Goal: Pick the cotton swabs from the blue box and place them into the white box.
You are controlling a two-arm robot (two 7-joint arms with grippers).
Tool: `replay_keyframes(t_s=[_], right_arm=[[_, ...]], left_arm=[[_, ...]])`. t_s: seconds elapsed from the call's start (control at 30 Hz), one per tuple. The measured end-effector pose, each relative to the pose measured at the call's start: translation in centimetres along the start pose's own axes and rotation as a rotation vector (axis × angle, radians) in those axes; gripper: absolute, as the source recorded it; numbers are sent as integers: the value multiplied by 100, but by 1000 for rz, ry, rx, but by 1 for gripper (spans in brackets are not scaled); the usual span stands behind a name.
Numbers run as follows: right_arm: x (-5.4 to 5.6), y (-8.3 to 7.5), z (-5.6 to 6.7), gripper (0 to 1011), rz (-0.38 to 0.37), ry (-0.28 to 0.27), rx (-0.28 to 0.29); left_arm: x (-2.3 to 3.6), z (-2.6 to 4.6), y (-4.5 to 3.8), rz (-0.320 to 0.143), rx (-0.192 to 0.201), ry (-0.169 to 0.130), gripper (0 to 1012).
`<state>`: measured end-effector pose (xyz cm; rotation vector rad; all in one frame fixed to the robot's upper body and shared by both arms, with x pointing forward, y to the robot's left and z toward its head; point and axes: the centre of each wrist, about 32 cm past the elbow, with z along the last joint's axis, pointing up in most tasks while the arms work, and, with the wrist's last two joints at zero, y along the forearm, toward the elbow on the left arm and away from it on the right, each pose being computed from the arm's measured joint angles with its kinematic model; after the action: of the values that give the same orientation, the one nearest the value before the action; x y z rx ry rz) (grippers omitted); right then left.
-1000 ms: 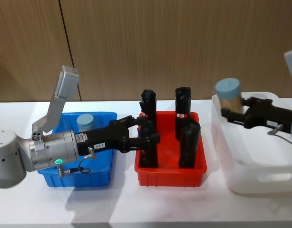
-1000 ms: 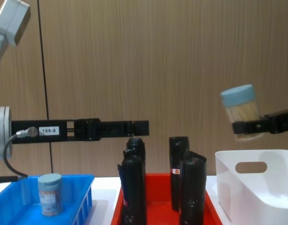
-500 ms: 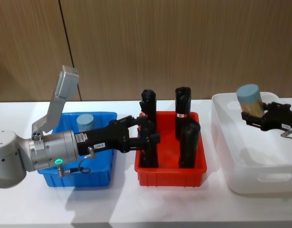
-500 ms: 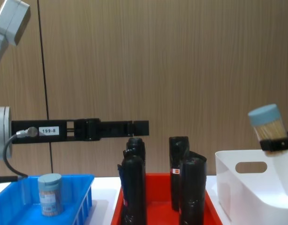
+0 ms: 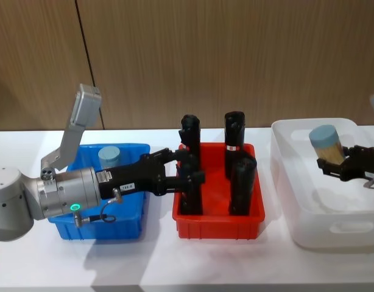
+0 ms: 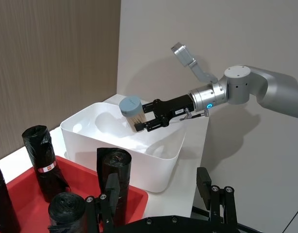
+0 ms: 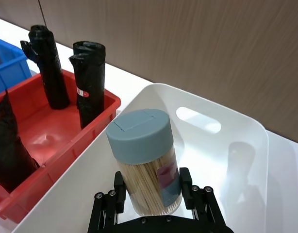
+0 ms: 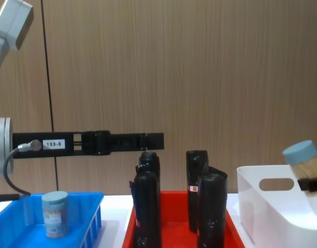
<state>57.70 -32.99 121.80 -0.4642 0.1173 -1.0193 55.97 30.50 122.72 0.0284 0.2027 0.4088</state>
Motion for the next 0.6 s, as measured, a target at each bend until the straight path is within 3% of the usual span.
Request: replay_keyframes(t_s=[0.13, 0.47, 0.6], right_arm=[[7, 11, -27, 718, 3, -4, -10], [27, 12, -74, 1001, 15, -10, -15], [31, 7, -86, 1001, 19, -10, -13]], left_arm=[[0, 0, 0, 0, 0, 0, 1004], [0, 0, 0, 0, 0, 0, 1004], [0, 0, 0, 0, 0, 0, 1004]])
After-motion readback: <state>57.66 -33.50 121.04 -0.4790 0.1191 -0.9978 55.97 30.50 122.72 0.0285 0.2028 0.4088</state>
